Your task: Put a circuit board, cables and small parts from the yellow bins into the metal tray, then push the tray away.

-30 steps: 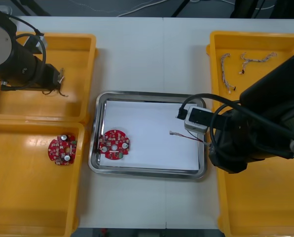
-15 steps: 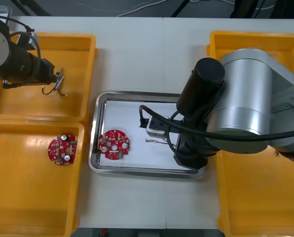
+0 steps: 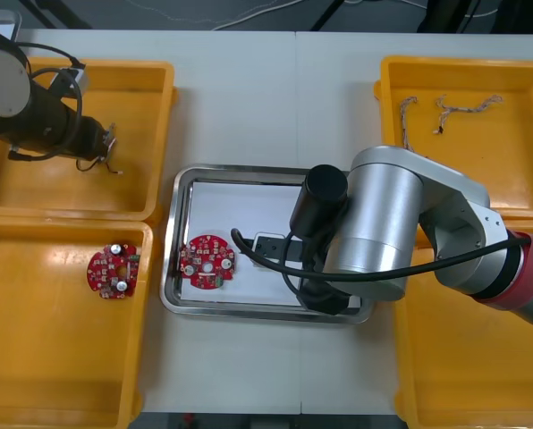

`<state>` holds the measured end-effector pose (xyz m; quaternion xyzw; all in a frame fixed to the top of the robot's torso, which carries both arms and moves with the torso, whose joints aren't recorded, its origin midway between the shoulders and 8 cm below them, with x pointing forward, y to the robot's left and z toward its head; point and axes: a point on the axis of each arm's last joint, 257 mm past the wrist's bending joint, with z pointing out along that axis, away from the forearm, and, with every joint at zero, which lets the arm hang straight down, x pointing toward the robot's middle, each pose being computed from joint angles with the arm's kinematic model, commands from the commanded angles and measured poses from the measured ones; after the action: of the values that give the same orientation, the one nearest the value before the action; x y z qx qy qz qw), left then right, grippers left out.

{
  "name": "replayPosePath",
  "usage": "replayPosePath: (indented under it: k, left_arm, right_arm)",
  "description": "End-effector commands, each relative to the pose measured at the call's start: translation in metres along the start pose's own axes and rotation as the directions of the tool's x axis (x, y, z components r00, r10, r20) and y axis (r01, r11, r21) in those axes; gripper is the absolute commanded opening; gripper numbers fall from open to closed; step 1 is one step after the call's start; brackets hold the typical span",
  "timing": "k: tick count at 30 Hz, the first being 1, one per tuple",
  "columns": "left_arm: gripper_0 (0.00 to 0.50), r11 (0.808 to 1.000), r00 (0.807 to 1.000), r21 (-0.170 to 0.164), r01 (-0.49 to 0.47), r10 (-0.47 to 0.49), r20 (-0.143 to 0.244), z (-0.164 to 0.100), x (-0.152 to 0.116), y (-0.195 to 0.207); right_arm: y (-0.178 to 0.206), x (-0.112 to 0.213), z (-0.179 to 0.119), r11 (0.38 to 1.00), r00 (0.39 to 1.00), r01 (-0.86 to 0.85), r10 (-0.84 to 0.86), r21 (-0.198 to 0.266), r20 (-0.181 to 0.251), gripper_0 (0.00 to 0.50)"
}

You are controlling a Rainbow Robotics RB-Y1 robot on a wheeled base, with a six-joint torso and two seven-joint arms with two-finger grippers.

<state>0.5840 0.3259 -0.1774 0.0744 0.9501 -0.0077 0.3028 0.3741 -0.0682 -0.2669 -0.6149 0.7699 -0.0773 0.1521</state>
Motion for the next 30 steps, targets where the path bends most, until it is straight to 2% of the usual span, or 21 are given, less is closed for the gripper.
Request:
replayPosePath:
  k: [1, 4, 6, 10, 14, 15, 16, 17, 18, 27, 30]
  left_arm:
    - [0.5, 0.997, 0.995, 0.017, -0.075, 0.073, 0.073, -0.017, -0.045, -0.019]
    - [0.5, 0.996, 0.993, 0.006, -0.088, 0.087, 0.073, -0.016, -0.046, -0.018]
    - [0.5, 0.991, 0.989, -0.013, -0.131, 0.131, 0.064, -0.014, -0.046, -0.016]
    - [0.5, 0.986, 0.985, -0.026, -0.165, 0.166, 0.05, -0.006, -0.044, -0.008]
    - [0.5, 0.983, 0.982, -0.038, -0.182, 0.183, 0.043, 0.002, -0.041, -0.002]
    - [0.5, 0.982, 0.981, -0.039, -0.185, 0.187, 0.042, 0.003, -0.041, -0.003]
    - [0.5, 0.981, 0.981, -0.04, -0.19, 0.191, 0.037, 0.005, -0.04, -0.004]
    - [0.5, 0.98, 0.98, -0.042, -0.193, 0.195, 0.037, 0.006, -0.04, -0.005]
    - [0.5, 0.979, 0.98, -0.044, -0.197, 0.199, 0.033, 0.007, -0.038, -0.006]
    - [0.5, 0.979, 0.979, -0.027, -0.202, 0.202, 0.019, 0.018, -0.032, -0.02]
    - [0.5, 0.978, 0.979, -0.029, -0.205, 0.205, 0.014, 0.02, -0.031, -0.021]
  right_arm:
    - [0.005, -0.015, 0.008, 0.999, 0.999, 0.041, -0.041, -0.005, 0.01, 0.0]
    - [0.005, -0.019, 0.013, 0.999, 0.999, 0.033, -0.033, -0.007, 0.018, 0.0]
    - [0.007, -0.025, 0.018, 0.999, 0.999, 0.034, -0.034, -0.008, 0.031, 0.0]
    - [0.006, -0.03, 0.02, 0.999, 0.998, 0.04, -0.041, 0.013, 0.039, 0.006]
    - [0.003, -0.031, 0.019, 0.999, 0.998, 0.039, -0.04, 0.028, 0.042, 0.089]
    - [0.003, -0.031, 0.019, 0.999, 0.998, 0.038, -0.039, 0.029, 0.041, 0.125]
    - [0.002, -0.032, 0.019, 0.999, 0.998, 0.035, -0.037, 0.034, 0.044, 0.291]
    - [0.002, -0.032, 0.019, 0.999, 0.998, 0.032, -0.034, 0.034, 0.044, 0.408]
    - [0.002, -0.031, 0.018, 0.999, 0.999, 0.028, -0.03, 0.036, 0.044, 0.5]
    - [-0.005, -0.031, 0.001, 0.998, 0.997, 0.009, -0.014, 0.059, 0.072, 0.5]
    - [-0.005, -0.027, -0.008, 0.999, 0.998, 0.001, -0.005, 0.053, 0.065, 0.5]
